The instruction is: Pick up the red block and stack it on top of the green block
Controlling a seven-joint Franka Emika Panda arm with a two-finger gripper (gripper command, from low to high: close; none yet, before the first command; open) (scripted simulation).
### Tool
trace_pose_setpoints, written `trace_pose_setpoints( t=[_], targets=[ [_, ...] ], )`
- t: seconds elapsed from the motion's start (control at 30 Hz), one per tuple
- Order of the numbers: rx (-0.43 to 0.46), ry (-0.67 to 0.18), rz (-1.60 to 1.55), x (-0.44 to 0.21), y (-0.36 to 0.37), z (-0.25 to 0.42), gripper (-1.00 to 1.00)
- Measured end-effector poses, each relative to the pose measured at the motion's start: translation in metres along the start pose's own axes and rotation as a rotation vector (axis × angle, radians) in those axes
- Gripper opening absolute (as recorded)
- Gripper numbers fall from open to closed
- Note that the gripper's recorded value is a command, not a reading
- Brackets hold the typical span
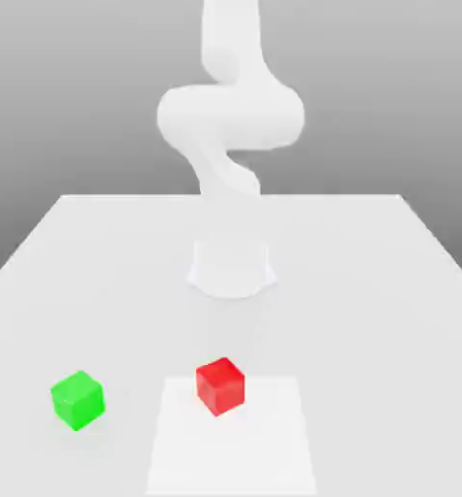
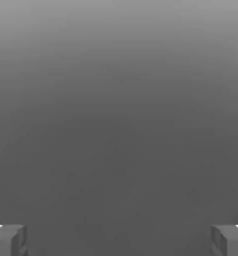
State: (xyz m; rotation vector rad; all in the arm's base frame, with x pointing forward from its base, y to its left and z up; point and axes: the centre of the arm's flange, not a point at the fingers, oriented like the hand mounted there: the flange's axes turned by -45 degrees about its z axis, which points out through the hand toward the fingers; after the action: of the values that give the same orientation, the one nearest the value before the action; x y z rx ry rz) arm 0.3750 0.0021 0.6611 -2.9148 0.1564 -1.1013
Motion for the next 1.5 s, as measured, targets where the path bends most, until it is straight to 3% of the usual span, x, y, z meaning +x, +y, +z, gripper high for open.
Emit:
trace_pose_setpoints(
  t=[0.3, 0.6, 0.8, 0.83, 1.07, 1.3, 1.5],
  targets=[
    [-0.129, -0.315, 0.387, -0.109, 0.016, 0.202, 0.0],
    [-0.354, -0.624, 0.814, -0.305, 0.043, 0.322, 0.0],
    [-0.372, -0.644, 0.843, -0.349, 0.047, 0.362, 0.0],
    [-0.372, -0.644, 0.843, -0.356, 0.048, 0.367, -1.0],
    [-0.372, -0.642, 0.843, -0.357, 0.048, 0.369, -1.0],
    [-0.372, -0.642, 0.839, -0.321, 0.044, 0.329, -1.0],
    [-0.486, -0.589, 1.166, -0.281, 0.149, 0.32, -1.0]
  ],
)
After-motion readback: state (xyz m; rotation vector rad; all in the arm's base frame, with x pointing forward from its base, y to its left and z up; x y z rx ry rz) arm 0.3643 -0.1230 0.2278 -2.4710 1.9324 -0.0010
